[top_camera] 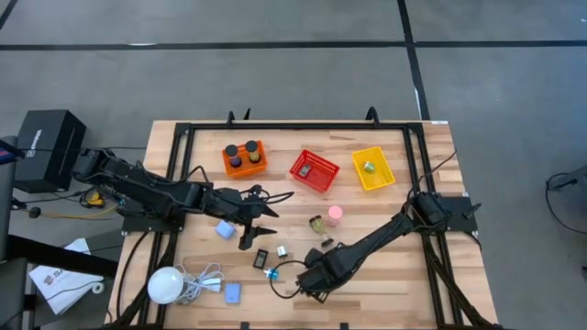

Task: Pick & Place Office items
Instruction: Put the right black digital clock into the red bin

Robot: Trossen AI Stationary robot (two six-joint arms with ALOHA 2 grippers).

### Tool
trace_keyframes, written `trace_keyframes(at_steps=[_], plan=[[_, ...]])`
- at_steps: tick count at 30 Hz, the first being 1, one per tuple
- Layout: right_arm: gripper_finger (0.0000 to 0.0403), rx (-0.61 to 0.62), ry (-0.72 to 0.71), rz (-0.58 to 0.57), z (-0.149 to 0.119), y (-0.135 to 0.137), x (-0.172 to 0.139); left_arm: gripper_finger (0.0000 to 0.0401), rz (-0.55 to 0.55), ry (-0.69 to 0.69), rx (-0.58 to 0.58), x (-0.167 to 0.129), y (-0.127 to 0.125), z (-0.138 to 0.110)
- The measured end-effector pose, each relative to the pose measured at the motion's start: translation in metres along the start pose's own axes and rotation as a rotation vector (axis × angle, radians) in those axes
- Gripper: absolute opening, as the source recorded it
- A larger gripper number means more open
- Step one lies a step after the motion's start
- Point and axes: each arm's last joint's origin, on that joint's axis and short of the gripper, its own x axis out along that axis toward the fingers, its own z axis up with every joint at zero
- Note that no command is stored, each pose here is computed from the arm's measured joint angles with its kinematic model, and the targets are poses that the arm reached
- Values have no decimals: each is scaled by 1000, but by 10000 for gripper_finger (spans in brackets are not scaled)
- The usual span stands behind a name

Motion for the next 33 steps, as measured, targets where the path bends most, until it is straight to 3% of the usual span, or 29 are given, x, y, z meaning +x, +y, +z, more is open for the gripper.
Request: trace_keyframes(at_steps=[6, 17, 33], plan=[[196, -45, 31, -15, -2, -2, 0, 223, 0, -1, 0, 0, 0, 0], [249, -18, 19, -23, 3, -5, -2, 223, 0, 0, 0, 0, 0, 0], [247, -7, 88, -80, 5, -5, 24, 223, 1, -1, 0, 0, 0, 0]])
